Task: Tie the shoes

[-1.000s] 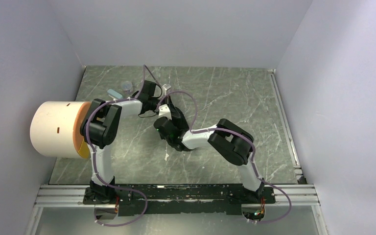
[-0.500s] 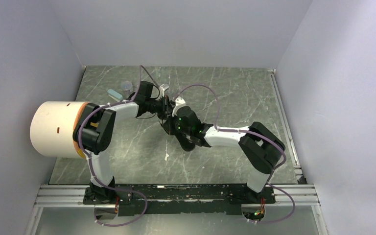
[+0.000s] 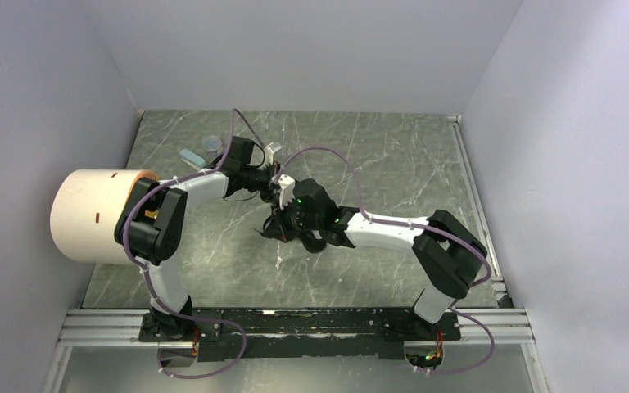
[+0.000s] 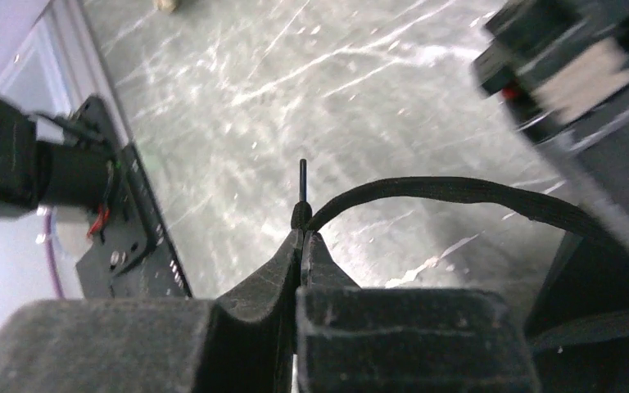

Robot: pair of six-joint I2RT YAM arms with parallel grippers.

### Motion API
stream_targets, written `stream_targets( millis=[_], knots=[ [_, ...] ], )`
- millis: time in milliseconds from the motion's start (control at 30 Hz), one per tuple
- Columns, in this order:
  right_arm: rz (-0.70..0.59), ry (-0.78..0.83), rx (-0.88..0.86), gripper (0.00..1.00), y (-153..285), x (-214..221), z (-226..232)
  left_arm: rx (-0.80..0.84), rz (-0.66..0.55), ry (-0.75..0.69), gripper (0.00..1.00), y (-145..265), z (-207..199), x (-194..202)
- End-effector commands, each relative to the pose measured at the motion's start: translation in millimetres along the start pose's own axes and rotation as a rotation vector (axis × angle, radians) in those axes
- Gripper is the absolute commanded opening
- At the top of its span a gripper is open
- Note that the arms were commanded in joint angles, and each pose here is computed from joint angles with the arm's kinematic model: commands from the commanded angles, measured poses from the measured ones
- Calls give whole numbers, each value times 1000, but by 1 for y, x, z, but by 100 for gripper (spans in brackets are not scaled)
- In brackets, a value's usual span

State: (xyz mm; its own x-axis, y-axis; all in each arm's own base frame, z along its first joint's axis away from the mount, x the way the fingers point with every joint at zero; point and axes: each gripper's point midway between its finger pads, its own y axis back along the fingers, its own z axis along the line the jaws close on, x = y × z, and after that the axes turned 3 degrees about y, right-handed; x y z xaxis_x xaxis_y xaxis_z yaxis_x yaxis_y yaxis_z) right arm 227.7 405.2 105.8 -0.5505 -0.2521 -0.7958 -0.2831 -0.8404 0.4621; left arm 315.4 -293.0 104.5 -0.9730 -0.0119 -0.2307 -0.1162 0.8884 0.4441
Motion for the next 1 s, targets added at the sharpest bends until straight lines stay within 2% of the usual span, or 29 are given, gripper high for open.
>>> stream_targets(
  millis=[0,67,167,267,367,533,733,833,900,933,967],
  knots=[
    [181,50,-111,0,20,42,15,16,-15,-51,5,1,-10,-8],
    [200,59,-101,0,25,53,12,20,-12,-47,5,0,-9,-8],
    [214,51,-99,21,27,62,9,18,-11,-53,5,0,-8,-8],
    [185,26,8,33,22,50,-5,21,-10,-50,5,0,-8,-7],
    [94,-13,106,46,19,31,-18,26,-12,-43,5,-1,-8,-6],
    [17,-50,109,51,4,10,-17,27,-6,-28,5,-1,-7,-4],
    [71,-2,233,49,-9,25,-37,29,-17,-47,5,0,-11,-8],
    [83,1,259,39,-5,32,-41,32,-20,-51,5,1,-13,-9],
    [68,0,257,24,2,29,-39,29,-24,-61,5,2,-14,-11],
    [63,-3,262,10,6,27,-38,26,-24,-65,5,2,-14,-12],
    [58,-9,280,0,10,24,-39,23,-24,-70,5,2,-15,-12]
  ],
)
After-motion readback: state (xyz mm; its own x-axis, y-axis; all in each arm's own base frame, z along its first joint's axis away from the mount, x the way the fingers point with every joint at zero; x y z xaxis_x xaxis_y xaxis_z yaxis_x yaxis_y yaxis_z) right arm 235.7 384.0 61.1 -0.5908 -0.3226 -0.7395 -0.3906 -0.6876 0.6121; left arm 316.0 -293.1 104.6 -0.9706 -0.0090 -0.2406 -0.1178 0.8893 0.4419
